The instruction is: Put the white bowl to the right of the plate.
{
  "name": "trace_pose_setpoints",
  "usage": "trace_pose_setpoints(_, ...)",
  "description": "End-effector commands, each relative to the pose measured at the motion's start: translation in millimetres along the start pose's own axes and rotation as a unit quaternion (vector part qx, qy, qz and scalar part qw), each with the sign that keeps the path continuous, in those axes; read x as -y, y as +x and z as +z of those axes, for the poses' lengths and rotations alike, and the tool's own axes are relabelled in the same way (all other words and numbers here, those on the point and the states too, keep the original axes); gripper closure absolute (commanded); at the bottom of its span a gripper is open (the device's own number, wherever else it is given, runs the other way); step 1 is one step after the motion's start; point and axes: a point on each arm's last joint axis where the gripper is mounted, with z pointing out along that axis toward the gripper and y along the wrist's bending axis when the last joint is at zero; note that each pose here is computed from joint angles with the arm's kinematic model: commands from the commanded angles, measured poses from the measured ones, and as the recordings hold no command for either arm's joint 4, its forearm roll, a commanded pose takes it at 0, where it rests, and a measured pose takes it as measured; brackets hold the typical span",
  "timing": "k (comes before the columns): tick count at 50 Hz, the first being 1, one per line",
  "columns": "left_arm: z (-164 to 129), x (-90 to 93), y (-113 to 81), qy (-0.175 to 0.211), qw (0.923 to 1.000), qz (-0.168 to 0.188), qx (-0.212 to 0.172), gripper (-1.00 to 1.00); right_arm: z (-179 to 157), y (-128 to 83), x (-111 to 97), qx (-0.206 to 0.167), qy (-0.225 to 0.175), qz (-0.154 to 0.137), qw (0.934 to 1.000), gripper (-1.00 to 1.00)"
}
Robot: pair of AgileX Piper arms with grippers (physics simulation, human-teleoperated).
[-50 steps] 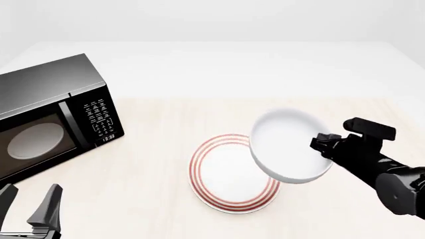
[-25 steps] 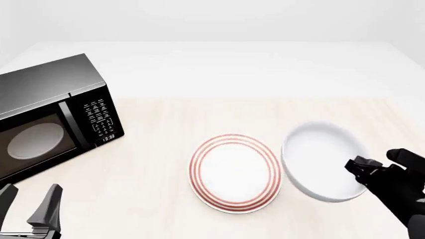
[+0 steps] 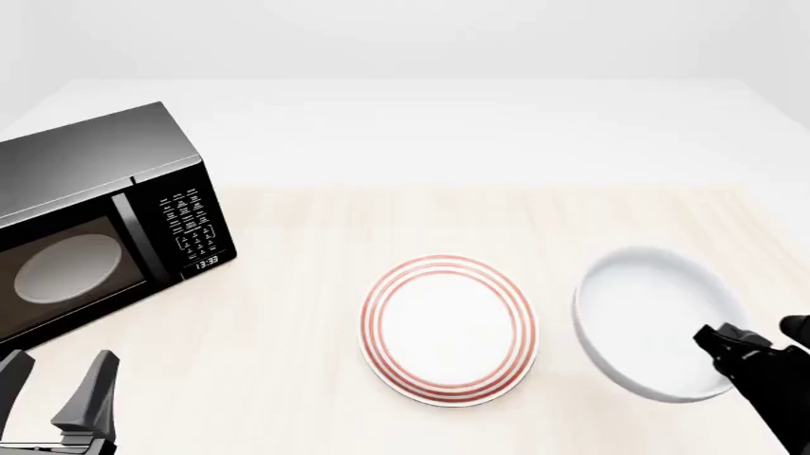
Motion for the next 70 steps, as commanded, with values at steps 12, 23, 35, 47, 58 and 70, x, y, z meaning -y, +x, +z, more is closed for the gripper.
trace_pose_setpoints(12,0.0,0.0,0.0,0.000,1.0000,0.000,0.000,-1.00,33.8,0.1,16.8,0.007,0.038,0.036,0.9986,1.00)
trace_pose_setpoints(23,0.0,0.0,0.0,0.000,1.0000,0.000,0.000,-1.00,41.5,1.6,18.3,0.003,0.041,0.038,0.9984,1.00)
trace_pose_setpoints(35,0.0,0.0,0.0,0.000,1.0000,0.000,0.000,-1.00,46.9,12.6,23.2,-0.005,0.045,0.044,0.9980,1.00)
trace_pose_setpoints(47,0.0,0.0,0.0,0.000,1.0000,0.000,0.000,-1.00,52.7,22.6,27.4,-0.012,0.048,0.053,0.9974,1.00)
trace_pose_setpoints(58,0.0,0.0,0.0,0.000,1.0000,0.000,0.000,-1.00,58.6,36.3,33.5,-0.019,0.053,0.061,0.9965,1.00)
trace_pose_setpoints(70,0.0,0.0,0.0,0.000,1.0000,0.000,0.000,-1.00,60.7,43.0,34.5,-0.025,0.053,0.066,0.9961,1.00)
